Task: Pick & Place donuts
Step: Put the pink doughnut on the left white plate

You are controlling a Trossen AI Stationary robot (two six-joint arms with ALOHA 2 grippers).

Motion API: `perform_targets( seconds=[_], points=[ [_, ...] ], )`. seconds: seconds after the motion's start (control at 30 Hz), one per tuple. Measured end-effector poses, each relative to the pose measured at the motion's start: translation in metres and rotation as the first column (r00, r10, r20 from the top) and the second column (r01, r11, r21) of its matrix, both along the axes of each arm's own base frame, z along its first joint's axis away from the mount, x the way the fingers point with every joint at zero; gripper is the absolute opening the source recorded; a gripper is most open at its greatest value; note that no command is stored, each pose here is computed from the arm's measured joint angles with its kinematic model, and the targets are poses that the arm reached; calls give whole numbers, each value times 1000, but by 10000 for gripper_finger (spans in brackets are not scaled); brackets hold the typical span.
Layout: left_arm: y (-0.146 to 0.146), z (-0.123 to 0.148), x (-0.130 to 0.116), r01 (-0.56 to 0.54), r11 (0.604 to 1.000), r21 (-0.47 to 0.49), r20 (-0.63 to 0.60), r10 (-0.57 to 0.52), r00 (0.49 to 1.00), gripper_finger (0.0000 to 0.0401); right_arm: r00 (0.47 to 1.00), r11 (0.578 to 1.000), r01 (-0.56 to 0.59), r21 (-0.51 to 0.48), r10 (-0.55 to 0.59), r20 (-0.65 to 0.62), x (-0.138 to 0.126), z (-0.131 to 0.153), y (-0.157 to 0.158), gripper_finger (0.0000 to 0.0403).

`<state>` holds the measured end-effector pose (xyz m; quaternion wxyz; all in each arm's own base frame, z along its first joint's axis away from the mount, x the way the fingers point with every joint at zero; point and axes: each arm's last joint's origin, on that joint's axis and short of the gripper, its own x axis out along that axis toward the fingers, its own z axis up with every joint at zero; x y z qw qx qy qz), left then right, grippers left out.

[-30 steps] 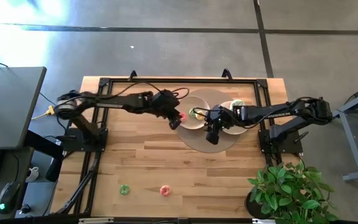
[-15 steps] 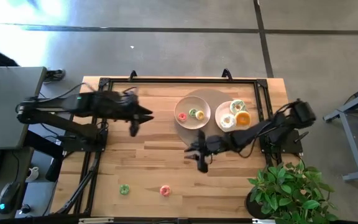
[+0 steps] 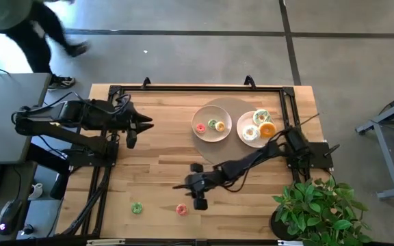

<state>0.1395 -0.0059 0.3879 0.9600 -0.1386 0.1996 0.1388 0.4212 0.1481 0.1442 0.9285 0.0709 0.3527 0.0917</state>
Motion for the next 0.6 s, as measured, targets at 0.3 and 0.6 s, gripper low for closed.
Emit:
perform_targets(
  seconds=[0.3,0.6],
  points=[
    [0,-3,4,-1,1000,4,-30,2,1000,115,992,977,-95,193,110,-70,25,-32,25,129],
    [0,-3,4,-1,1000,4,-28,1,1000,115,990,968,-119,223,133,-50,27,-44,34,116]
  ],
)
